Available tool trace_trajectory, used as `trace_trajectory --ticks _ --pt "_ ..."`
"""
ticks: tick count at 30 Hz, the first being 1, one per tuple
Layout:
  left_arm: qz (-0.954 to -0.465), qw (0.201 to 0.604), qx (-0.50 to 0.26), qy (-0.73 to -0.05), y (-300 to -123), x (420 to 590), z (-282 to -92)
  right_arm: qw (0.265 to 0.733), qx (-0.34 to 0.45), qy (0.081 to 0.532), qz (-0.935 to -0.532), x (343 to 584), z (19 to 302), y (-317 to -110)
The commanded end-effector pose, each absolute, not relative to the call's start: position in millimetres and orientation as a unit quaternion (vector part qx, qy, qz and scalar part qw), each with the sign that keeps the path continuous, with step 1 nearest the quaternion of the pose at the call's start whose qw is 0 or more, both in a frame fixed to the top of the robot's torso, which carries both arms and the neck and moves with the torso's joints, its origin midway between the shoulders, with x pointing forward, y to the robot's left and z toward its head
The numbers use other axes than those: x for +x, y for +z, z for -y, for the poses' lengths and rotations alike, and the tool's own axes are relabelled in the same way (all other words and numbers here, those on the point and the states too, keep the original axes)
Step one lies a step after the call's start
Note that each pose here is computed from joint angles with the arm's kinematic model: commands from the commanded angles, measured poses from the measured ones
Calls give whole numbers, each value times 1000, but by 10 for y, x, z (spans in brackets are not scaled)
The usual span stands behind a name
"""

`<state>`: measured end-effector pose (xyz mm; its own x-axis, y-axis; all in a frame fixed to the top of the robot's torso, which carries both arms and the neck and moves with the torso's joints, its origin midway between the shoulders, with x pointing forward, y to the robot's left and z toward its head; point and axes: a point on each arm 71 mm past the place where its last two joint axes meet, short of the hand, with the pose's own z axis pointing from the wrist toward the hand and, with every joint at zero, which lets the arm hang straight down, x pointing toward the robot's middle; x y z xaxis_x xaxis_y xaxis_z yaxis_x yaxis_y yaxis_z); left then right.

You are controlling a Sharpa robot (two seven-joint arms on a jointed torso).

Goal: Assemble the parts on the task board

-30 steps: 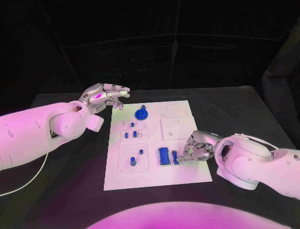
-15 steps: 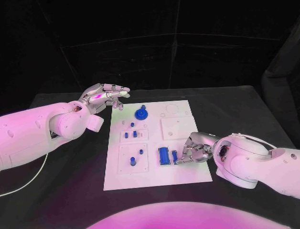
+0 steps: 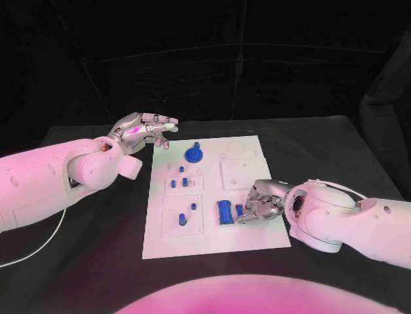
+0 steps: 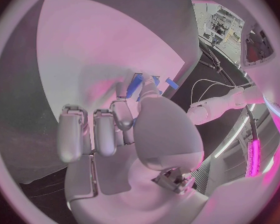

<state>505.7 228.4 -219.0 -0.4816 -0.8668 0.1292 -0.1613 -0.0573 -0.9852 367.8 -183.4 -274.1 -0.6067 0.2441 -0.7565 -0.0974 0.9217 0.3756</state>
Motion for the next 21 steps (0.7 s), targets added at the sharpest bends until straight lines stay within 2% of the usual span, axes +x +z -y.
trace_trajectory --ticks 1,11,21 --pt "-619 294 -410 -602 -2174 5055 -2276 443 34 177 -878 3693 1857 -2754" --pt "-619 294 -410 -602 -2176 5059 -2275 451 37 196 -870 3692 1846 -2729" --pt "-619 295 -411 -601 -2180 5069 -2275 448 104 263 -848 3649 1974 -2631"
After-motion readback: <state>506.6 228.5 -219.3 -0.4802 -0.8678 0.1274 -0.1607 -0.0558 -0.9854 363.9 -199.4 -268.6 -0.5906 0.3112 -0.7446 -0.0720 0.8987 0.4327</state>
